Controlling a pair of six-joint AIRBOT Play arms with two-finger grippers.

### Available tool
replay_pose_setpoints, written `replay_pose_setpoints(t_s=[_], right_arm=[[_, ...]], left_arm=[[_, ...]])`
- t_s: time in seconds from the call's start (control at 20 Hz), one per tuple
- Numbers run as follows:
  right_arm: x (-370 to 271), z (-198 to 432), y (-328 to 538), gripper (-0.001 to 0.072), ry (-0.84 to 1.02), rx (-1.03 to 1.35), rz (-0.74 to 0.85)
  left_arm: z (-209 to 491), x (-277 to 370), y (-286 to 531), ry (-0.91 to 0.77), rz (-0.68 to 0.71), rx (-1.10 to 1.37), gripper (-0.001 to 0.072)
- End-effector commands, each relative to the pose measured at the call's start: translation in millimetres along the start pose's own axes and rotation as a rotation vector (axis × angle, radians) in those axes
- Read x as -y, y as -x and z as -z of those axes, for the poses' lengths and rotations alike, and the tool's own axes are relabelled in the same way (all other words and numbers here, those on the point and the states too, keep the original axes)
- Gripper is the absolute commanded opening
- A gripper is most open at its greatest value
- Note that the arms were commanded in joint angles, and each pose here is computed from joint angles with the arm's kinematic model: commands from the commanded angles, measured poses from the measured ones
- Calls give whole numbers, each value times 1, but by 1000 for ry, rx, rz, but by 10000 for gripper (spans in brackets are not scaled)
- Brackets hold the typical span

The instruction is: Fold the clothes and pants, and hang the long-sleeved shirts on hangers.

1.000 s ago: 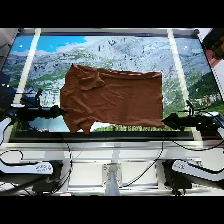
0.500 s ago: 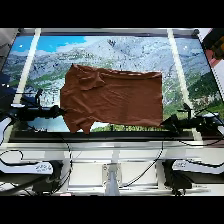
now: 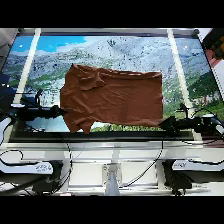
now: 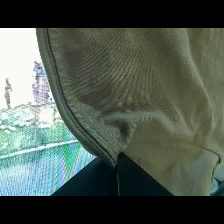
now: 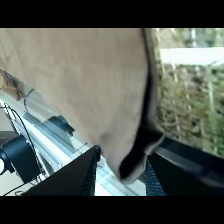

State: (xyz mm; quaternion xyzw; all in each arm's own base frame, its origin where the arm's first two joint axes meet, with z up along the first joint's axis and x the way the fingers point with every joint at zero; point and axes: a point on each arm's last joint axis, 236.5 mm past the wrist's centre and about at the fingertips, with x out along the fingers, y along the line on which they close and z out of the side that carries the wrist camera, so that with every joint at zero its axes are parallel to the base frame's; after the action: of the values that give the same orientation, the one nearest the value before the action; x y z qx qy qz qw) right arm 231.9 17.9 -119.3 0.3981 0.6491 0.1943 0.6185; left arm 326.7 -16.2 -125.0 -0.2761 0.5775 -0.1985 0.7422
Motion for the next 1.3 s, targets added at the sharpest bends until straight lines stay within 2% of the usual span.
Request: replay_pose_setpoints(t_s=[0.0, 0.05, 0.15, 0.3, 0.35, 0.4, 0.65, 0.8, 1.05, 1.25], right_arm=[[9, -17, 1, 397, 20, 72, 38], [10, -18, 1, 394, 21, 76, 41], [9, -17, 1, 298, 21, 72, 39], [2, -10, 0, 295, 58, 41, 10], [1, -8, 0, 180, 64, 35, 4], [0, -8, 0, 26, 64, 33, 1], [-20, 3, 2, 15, 67, -8, -81], [-41, -5, 14, 15, 107, 54, -106], [-108, -15, 63, 14, 321, 251, -91], [-208, -10, 127, 15, 593, 527, -107]], left_arm=[[-1, 0, 0, -2, -1, 1, 21], [-1, 0, 0, -2, -1, 1, 21], [-1, 0, 0, -2, -1, 1, 21], [-1, 0, 0, -2, -1, 1, 21], [-1, 0, 0, -2, -1, 1, 21], [-1, 0, 0, -2, 0, 1, 21], [15, 27, 5, -15, 107, -79, 20], [15, 54, 23, -68, 185, -117, 19], [-38, 101, 92, -310, 87, 86, 19], [-70, 169, 177, -560, -48, 345, 19]])
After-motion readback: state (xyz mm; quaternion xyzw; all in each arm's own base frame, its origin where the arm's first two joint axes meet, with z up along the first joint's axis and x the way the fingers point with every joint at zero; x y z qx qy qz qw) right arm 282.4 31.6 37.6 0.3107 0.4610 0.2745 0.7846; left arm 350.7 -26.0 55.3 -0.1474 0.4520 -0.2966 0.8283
